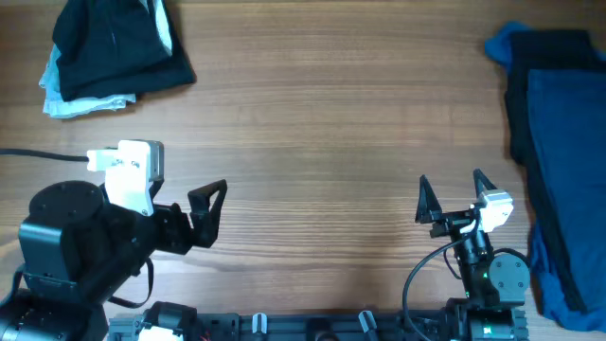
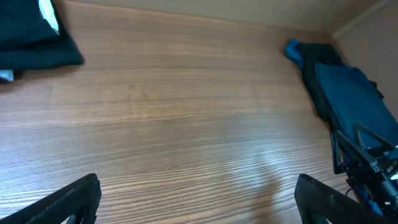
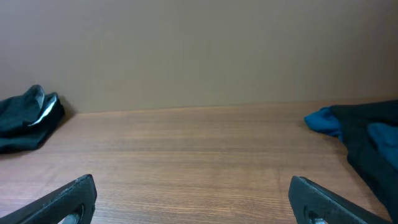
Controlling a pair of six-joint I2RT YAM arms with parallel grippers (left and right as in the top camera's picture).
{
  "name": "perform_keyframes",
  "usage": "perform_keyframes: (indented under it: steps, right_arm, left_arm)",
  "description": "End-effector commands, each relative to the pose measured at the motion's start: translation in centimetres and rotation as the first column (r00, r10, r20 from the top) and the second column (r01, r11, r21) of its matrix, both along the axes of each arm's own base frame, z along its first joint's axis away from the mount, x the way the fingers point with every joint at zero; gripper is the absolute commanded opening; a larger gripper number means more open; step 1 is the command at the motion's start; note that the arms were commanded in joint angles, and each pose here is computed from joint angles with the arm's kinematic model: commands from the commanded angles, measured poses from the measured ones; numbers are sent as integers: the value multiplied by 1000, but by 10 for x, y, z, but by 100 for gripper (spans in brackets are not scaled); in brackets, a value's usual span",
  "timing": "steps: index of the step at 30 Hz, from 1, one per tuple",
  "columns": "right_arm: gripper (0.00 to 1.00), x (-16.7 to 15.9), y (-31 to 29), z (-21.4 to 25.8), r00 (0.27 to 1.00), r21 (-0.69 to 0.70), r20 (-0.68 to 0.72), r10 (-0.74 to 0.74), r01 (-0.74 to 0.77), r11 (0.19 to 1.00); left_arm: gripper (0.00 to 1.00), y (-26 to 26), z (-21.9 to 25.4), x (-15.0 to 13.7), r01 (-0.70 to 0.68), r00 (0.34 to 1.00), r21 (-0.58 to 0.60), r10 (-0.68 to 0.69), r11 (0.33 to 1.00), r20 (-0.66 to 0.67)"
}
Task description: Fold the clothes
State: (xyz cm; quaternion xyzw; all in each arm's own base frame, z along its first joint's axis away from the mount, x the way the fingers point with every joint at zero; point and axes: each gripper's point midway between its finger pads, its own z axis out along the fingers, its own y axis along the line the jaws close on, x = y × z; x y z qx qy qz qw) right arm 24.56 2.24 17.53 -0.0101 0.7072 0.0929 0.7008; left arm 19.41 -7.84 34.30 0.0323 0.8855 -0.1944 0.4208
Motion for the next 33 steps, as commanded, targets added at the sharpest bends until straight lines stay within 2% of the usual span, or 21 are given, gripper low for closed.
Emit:
perform_keyframes:
  steps: [1,15,19,24,29,33]
  right_arm:
    - [100,0,-2,3,1000,-12,17,-13,13,1000]
    - [100,0,-2,3,1000,-13,17,-13,13,1000]
    - [100,0,-2,3,1000,-12,17,-13,13,1000]
    - [100,0,-2,3,1000,-12,17,-13,13,1000]
    - [100,0,-2,3,1000,-13,17,-13,13,1000]
    - [100,0,-2,3,1000,-13,17,-13,13,1000]
  left_arm:
    - [100,-4,-2,-1,13,1000,-17,-13,1000,-13]
    - [100,-3,0,-3,12,1000,-18,-12,1000,-6]
    - [100,-5,4,-20,37,999,-45,-37,998,15]
    - [100,-7,0,-26,64,986,-78,-51,995,159]
    - [100,-13,-30,0,89,923,-113,-39,990,383]
    - [100,-6,-70,14,53,897,-120,5,991,442]
